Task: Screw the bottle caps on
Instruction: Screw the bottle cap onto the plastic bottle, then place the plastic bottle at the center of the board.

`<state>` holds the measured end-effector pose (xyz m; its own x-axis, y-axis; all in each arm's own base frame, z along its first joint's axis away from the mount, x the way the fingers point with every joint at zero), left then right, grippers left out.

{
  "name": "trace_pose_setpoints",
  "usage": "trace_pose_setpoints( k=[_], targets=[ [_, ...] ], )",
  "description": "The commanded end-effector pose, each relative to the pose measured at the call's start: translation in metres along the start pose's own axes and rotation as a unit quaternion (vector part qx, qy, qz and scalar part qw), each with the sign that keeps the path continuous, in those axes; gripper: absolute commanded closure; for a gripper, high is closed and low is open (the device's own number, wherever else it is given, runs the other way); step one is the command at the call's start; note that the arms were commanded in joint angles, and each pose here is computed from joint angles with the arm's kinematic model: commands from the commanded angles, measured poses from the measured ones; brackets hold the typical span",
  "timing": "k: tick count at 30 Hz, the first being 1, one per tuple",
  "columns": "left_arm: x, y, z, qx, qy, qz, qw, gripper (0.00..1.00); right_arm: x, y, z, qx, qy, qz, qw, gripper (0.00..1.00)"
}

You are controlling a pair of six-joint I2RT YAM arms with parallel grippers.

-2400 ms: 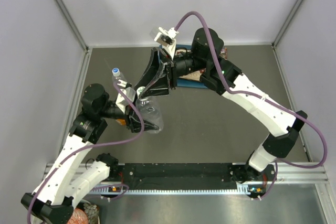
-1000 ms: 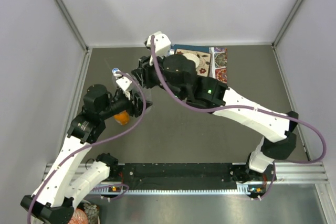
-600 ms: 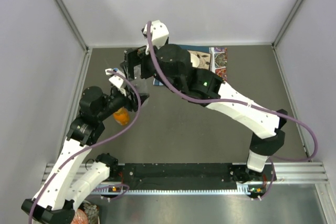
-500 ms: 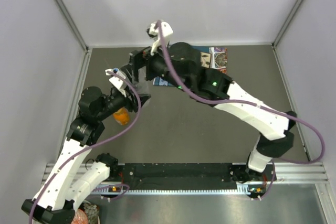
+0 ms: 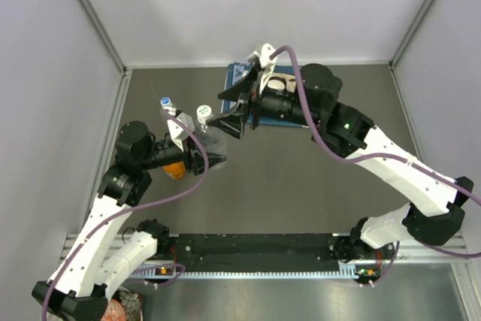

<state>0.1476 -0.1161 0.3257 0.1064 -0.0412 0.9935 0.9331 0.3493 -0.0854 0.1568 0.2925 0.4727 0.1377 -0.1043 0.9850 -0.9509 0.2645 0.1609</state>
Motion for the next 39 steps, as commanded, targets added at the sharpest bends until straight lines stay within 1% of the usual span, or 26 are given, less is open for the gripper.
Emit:
trace_pose_setpoints(
  k=[1,3,5,7,10,11,12,19,21,23,24,25,27,28,29,30,32,33,34,35,39],
  targets=[
    [0.012,-0.008,0.002,-0.057,-0.009,-0.03,0.998,0.84,0.0,0.014,-0.004,0.122,-0.03,0.043,0.991,0.19],
    [0.011,-0.008,0.002,-0.057,-0.006,-0.03,0.998,0.83,-0.002,0.017,-0.005,0.149,-0.028,0.046,0.987,0.22],
    [0.012,-0.007,0.002,-0.056,-0.007,-0.032,0.998,0.83,-0.003,0.017,-0.007,0.157,-0.026,0.047,0.986,0.25],
    [0.012,-0.007,0.001,-0.059,-0.007,-0.029,0.998,0.82,-0.005,0.016,-0.01,0.159,-0.022,0.046,0.986,0.27],
    [0.012,-0.007,0.001,-0.06,-0.008,-0.027,0.998,0.81,-0.008,0.016,-0.013,0.164,-0.02,0.043,0.985,0.34],
    [0.013,-0.007,0.001,-0.059,-0.008,-0.027,0.998,0.8,-0.008,0.016,-0.014,0.165,-0.019,0.042,0.985,0.38],
    [0.013,-0.008,0.001,-0.06,-0.008,-0.025,0.998,0.8,-0.007,0.017,-0.014,0.17,-0.02,0.043,0.984,0.4],
    [0.015,-0.009,0.002,-0.062,-0.01,-0.021,0.998,0.77,-0.018,0.013,-0.022,0.173,-0.002,0.033,0.984,0.5],
    [0.016,-0.01,0.002,-0.066,-0.011,-0.019,0.998,0.76,-0.019,0.012,-0.024,0.169,0.0,0.033,0.985,0.55],
    [0.016,-0.012,0.002,-0.072,-0.011,-0.018,0.997,0.75,-0.021,0.01,-0.026,0.166,0.001,0.032,0.986,0.64],
    [0.016,-0.012,0.003,-0.073,-0.012,-0.018,0.997,0.75,-0.022,0.01,-0.027,0.167,0.0,0.033,0.985,0.7],
    [0.016,-0.013,0.003,-0.072,-0.011,-0.017,0.997,0.75,-0.021,0.01,-0.027,0.166,-0.001,0.034,0.985,0.81],
    [0.016,-0.013,0.004,-0.068,-0.012,-0.019,0.997,0.68,-0.024,0.009,-0.028,0.163,0.001,0.034,0.986,0.89],
    [0.017,-0.014,0.005,-0.065,-0.012,-0.019,0.998,0.63,-0.024,0.008,-0.028,0.161,0.001,0.035,0.986,0.92],
    [0.016,-0.014,0.006,-0.063,-0.01,-0.017,0.998,0.56,-0.026,0.007,-0.029,0.158,0.001,0.035,0.987,0.93],
    [0.018,-0.015,0.007,-0.057,-0.011,-0.022,0.998,0.39,-0.026,0.007,-0.028,0.155,0.001,0.036,0.987,0.94],
    [0.018,-0.016,0.011,-0.043,-0.004,-0.023,0.999,0.24,-0.027,0.005,-0.029,0.146,0.001,0.043,0.988,0.96],
    [0.021,-0.017,0.013,-0.033,-0.003,-0.025,0.999,0.1,-0.026,0.005,-0.027,0.143,-0.001,0.046,0.989,0.96],
    [0.021,-0.015,0.015,-0.011,0.0,-0.027,1.0,0.04,-0.026,0.005,-0.026,0.14,-0.001,0.052,0.989,0.98],
    [0.019,-0.017,0.018,0.0,0.009,-0.028,1.0,0.02,-0.026,0.003,-0.025,0.13,0.0,0.055,0.99,0.98],
    [0.024,-0.02,0.032,0.07,0.009,-0.037,0.997,0.01,-0.031,-0.002,-0.022,0.107,0.005,0.068,0.992,1.0]
  ],
)
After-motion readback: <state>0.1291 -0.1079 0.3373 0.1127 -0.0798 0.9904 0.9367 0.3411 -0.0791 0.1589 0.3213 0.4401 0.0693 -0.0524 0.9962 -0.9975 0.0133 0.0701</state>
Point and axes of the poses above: each gripper's point midway between its finger pads, its own z axis back along the fingers, its own y axis along the line the jaws close on, x = y × z, the point moved 10 cm from there along z, back along the fingers, and after that the axes turned 1 degree about z, right-handed, at the moved point
